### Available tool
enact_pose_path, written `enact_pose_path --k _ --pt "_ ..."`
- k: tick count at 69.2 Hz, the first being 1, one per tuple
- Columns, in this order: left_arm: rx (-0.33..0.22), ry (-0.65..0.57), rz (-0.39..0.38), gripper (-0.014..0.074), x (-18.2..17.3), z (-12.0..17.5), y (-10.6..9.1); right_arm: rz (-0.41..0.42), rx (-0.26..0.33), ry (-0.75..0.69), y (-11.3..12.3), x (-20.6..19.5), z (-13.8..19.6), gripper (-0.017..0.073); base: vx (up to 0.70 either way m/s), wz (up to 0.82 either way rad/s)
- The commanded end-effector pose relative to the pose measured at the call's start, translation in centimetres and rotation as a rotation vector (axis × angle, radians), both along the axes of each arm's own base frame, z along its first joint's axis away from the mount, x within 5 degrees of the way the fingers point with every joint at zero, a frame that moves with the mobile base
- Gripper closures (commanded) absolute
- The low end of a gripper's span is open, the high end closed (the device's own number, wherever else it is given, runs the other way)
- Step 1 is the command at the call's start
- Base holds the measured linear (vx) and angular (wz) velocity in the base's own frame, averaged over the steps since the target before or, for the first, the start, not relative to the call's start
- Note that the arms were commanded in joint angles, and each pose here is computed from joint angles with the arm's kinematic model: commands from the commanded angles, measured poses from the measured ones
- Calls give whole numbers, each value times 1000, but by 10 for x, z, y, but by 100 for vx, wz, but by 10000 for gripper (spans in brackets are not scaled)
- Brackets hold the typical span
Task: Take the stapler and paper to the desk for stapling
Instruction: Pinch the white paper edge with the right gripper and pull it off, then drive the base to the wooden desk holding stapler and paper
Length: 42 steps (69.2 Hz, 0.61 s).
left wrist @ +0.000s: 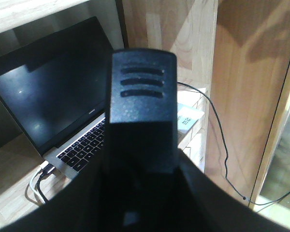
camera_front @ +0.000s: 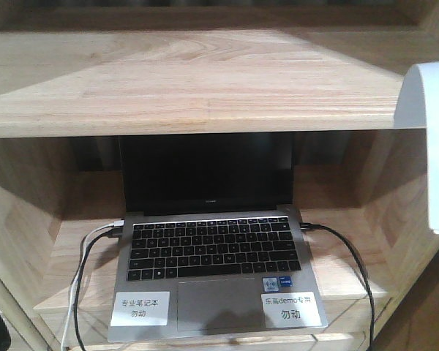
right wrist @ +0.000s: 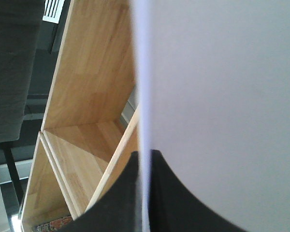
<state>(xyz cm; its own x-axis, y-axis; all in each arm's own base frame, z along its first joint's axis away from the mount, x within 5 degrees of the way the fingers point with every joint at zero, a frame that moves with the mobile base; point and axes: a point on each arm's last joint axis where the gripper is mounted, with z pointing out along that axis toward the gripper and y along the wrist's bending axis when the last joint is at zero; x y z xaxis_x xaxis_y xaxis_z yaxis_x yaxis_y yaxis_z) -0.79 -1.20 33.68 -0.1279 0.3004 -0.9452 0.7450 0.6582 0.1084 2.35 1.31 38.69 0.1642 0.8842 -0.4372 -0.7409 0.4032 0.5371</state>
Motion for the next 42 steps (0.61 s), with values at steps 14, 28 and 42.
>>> enact_pose_path --k 14,28,42 --pt "-105 -80 2 601 2 17 -2 -9 -17 -64 1 -5 11 560 0 0" --pt "-105 -80 2 601 2 17 -2 -8 -17 -68 1 -5 11 560 0 0" --pt "-105 -80 2 601 2 17 -2 -8 -17 -68 1 -5 11 560 0 0"
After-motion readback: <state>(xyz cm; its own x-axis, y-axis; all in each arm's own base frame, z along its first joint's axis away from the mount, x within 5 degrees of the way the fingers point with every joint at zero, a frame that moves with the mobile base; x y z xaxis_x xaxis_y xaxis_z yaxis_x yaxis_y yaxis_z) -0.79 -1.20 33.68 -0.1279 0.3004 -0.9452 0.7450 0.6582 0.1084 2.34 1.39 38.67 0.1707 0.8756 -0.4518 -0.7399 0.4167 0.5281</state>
